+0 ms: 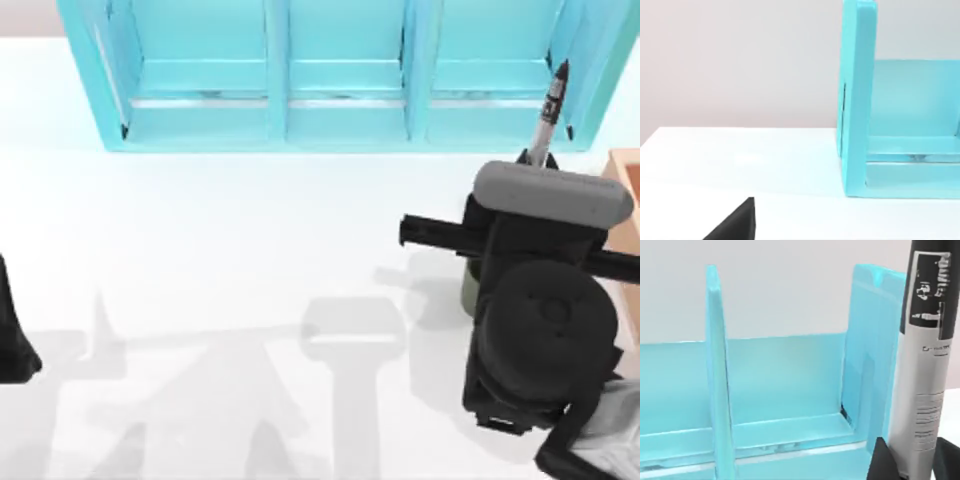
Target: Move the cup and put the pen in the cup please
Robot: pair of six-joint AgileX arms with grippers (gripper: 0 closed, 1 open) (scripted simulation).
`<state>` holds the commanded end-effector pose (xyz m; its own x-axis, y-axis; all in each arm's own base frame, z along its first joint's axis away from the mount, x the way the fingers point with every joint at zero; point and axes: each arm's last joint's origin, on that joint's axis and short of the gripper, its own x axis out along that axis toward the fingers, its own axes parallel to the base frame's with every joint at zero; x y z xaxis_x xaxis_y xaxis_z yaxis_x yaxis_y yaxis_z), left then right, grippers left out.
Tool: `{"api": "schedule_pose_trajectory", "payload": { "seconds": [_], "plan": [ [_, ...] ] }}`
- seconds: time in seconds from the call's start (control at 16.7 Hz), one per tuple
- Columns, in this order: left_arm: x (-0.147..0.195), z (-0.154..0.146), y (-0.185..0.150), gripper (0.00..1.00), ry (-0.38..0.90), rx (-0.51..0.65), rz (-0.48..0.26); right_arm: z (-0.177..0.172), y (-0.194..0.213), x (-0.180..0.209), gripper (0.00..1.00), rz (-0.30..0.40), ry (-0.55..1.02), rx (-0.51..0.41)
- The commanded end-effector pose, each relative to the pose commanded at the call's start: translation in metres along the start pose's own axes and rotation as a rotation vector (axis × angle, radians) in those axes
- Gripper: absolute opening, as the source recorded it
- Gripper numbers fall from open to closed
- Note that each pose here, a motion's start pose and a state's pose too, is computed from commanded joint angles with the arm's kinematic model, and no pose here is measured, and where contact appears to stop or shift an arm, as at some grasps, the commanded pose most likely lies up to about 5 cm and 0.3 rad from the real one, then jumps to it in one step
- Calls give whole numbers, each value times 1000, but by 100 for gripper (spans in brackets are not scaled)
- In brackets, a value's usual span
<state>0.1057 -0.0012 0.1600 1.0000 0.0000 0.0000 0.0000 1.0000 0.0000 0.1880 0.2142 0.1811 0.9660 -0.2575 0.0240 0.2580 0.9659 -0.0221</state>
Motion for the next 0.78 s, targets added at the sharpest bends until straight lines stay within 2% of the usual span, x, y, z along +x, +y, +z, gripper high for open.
{"api": "schedule_pose_trajectory", "payload": {
  "seconds": [0.36, 0.78],
  "plan": [
    [0, 0, 0, 100, 0, 0, 0, -2, 0, 12, 0, 1, -6, 21],
    [0, 0, 0, 100, 0, 0, 0, -2, 0, 12, 53, 1, -6, 21]
  ]
}}
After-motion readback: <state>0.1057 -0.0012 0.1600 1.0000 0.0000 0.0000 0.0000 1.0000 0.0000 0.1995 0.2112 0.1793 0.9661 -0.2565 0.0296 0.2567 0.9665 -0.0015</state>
